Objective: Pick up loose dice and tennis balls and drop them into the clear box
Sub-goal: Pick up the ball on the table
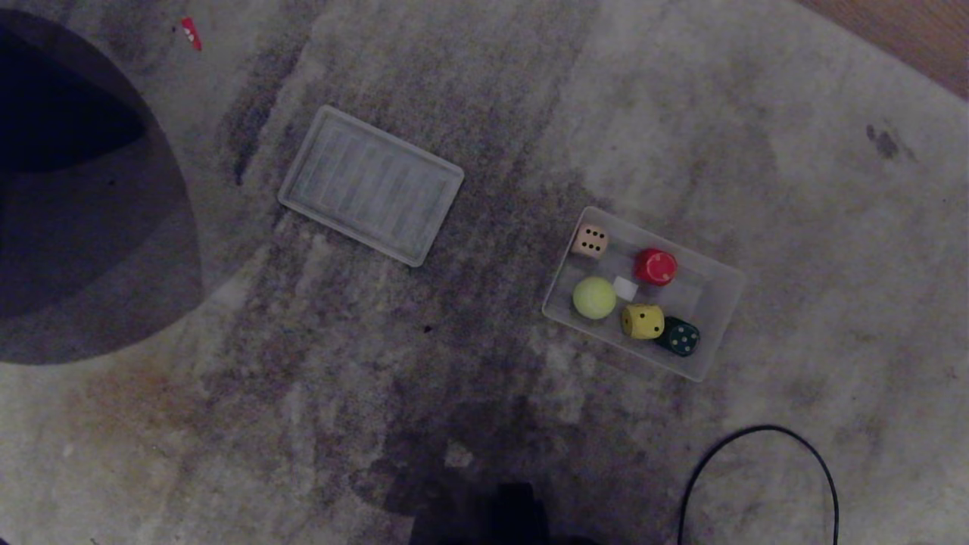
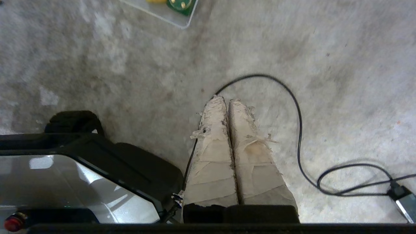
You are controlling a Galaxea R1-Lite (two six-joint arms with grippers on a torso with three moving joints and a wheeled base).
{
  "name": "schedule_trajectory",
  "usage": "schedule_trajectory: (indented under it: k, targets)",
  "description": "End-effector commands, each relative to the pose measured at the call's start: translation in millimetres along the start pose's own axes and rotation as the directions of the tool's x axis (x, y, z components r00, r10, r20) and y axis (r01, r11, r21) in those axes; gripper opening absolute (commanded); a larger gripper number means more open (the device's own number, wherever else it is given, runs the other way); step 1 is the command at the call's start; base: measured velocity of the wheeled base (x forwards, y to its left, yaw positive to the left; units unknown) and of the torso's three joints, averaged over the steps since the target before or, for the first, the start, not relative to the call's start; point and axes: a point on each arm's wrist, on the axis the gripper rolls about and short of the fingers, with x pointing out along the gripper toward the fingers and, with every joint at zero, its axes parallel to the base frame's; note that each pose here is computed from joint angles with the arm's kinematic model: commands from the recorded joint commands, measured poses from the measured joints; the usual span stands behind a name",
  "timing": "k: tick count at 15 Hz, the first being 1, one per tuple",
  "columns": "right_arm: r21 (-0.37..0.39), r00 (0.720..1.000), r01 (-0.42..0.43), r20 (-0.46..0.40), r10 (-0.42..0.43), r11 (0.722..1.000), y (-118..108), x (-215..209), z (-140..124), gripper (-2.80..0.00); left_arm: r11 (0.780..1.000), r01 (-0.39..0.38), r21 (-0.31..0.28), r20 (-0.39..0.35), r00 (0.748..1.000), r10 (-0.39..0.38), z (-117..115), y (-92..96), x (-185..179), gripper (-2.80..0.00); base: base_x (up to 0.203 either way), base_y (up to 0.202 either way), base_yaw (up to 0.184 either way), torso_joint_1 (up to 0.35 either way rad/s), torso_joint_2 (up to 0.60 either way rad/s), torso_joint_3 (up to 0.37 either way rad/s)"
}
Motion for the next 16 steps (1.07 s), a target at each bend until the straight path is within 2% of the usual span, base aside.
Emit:
schedule_trajectory:
  k: [1, 16]
  targets:
    - [0.001, 1.000, 0.000, -0.005, 0.000, 1.000, 0.0, 0.2, -0.1, -2.80, 1.000, -0.001, -0.001, -0.002, 1.000, 0.001, -0.3, 0.1, 0.2, -2.80, 0.000, 0.000, 0.000, 0.002, 0.00, 0.194]
    - [0.001, 1.000, 0.000, -0.005, 0.000, 1.000, 0.0, 0.2, -0.1, -2.80, 1.000, -0.001, -0.001, -0.002, 1.000, 0.001, -0.3, 0.1, 0.2, -2.80, 0.000, 0.000, 0.000, 0.002, 0.00, 0.204]
